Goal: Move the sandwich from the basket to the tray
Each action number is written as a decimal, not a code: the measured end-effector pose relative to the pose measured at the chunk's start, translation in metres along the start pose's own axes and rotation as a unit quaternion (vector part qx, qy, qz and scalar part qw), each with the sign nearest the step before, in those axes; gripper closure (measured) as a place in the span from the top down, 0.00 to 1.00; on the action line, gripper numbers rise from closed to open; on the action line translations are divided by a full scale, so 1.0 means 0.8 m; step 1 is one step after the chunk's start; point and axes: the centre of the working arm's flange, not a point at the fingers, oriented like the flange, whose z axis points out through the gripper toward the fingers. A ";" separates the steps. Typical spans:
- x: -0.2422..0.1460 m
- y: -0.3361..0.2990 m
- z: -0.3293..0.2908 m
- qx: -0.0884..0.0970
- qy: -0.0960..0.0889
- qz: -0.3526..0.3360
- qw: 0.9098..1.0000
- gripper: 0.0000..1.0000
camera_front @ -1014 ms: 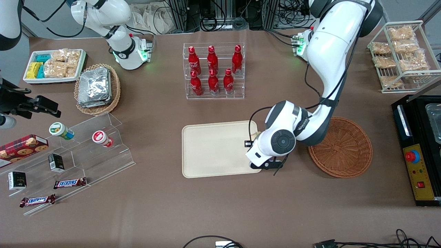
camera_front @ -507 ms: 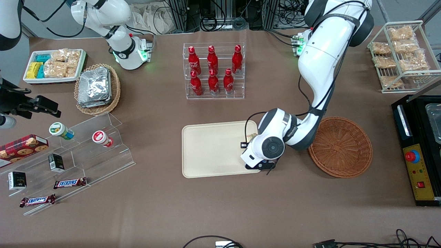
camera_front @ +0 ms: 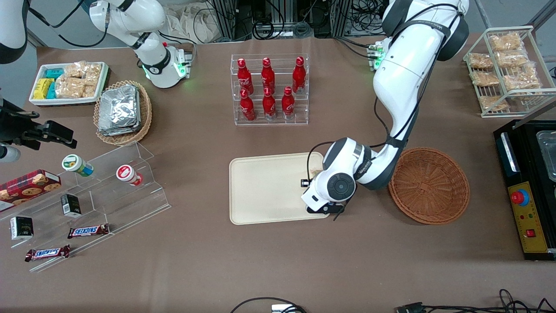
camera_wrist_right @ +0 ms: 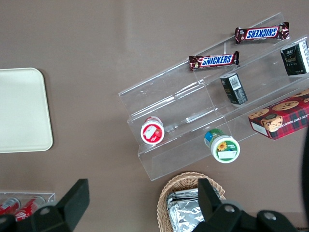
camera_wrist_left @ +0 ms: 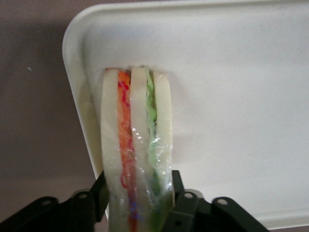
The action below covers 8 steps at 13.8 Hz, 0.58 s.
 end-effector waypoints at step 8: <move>-0.015 -0.047 -0.173 -0.004 0.012 -0.022 1.000 1.00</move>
